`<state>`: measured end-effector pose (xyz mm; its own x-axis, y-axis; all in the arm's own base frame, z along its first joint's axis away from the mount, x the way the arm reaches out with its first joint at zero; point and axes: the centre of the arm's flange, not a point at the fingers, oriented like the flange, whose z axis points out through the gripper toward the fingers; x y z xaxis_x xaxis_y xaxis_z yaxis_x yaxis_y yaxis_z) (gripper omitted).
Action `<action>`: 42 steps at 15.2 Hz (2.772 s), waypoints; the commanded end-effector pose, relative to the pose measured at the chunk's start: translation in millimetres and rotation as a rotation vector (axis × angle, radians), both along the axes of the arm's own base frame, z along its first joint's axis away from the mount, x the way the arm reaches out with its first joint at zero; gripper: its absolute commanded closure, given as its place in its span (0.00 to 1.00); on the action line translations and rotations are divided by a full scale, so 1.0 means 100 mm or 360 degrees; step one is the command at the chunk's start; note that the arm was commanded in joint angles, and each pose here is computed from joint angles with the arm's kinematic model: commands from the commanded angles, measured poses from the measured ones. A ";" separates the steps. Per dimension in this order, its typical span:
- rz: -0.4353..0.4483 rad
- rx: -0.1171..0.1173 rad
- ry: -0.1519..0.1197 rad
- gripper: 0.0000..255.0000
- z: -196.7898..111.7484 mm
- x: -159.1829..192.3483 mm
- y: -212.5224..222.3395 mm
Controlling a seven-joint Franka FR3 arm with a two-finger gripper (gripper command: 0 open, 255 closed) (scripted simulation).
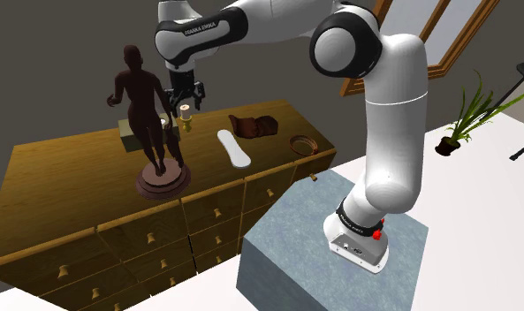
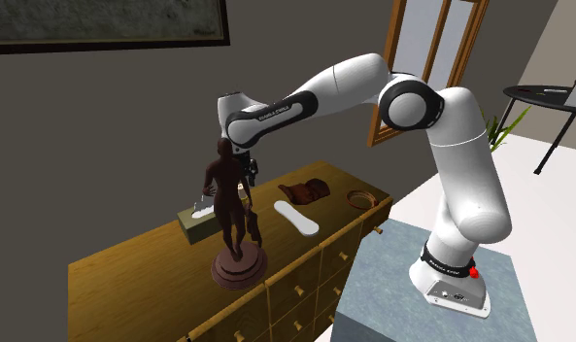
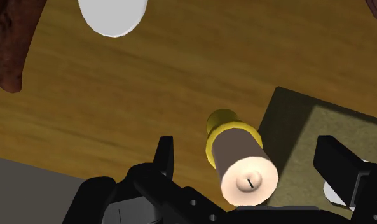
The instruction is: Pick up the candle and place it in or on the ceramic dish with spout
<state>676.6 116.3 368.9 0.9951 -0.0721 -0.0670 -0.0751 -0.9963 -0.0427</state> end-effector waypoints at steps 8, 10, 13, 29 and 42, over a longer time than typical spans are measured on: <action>0.0000 0.0000 -0.0001 1.00 -0.01 0.00 0.00; 0.0000 0.0000 -0.0001 1.00 -0.01 0.00 0.00; 0.0000 0.0000 -0.0001 1.00 -0.01 0.00 0.00; 0.0000 0.0000 -0.0001 1.00 0.73 0.00 0.00; 0.0000 0.0000 -0.0001 1.00 1.26 -0.32 -0.22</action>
<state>655.4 100.5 496.2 0.9952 -0.0720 -0.0665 -0.0749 -0.9963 -0.0426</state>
